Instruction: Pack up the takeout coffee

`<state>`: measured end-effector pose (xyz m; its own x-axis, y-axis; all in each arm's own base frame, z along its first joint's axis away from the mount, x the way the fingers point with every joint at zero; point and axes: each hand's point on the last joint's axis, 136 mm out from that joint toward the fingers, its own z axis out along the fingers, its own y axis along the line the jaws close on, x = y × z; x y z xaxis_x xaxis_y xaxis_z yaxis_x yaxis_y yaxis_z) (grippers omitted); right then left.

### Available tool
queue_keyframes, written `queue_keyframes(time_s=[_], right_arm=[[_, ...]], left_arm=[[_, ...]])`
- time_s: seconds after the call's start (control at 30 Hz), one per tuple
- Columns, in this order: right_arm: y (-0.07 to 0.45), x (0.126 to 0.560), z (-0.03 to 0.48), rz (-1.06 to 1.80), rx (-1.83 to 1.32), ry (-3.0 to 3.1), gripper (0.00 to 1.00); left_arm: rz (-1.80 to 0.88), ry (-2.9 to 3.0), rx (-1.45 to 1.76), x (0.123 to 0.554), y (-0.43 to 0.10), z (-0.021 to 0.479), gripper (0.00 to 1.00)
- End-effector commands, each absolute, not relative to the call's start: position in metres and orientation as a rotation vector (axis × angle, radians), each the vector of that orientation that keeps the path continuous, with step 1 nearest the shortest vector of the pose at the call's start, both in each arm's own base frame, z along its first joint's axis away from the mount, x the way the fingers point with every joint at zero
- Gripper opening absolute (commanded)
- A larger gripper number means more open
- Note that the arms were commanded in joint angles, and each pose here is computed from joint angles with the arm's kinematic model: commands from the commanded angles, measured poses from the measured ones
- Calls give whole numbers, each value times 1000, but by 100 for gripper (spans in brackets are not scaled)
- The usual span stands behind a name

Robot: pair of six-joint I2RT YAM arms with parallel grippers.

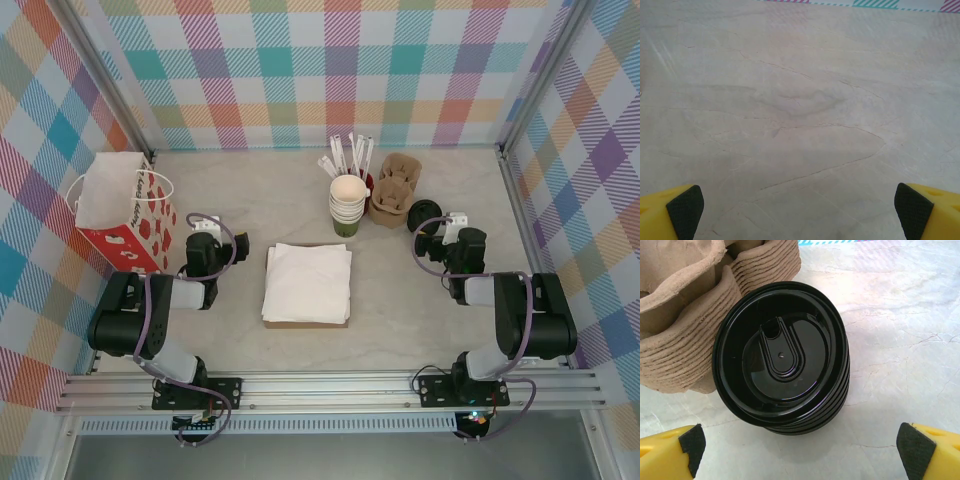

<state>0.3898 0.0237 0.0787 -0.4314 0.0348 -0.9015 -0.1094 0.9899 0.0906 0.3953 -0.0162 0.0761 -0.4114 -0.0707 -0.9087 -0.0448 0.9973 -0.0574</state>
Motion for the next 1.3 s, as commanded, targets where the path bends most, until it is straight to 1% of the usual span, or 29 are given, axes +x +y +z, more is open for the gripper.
queue_keyframes(time_s=[0.0,0.63,0.73,0.9,1.0,1.1,1.27], right_arm=[[23,398,91,166,-46,1971,100],[23,398,91,167,-43,1970,100],[11,398,101,123,30,1994,100],[11,381,133,135,56,2009,100],[22,364,152,219,53,2055,100],[33,346,166,321,101,2143,100],[66,304,171,518,113,2322,100]], left_arm=[[-14,1990,-79,398,-13,79,100],[-10,1988,-88,398,-11,79,100],[41,2006,-164,399,1,90,100],[93,1976,-286,387,18,130,100],[28,1986,-397,372,20,154,100],[-64,2081,-601,354,20,168,100],[-362,2322,-639,327,-27,160,99]])
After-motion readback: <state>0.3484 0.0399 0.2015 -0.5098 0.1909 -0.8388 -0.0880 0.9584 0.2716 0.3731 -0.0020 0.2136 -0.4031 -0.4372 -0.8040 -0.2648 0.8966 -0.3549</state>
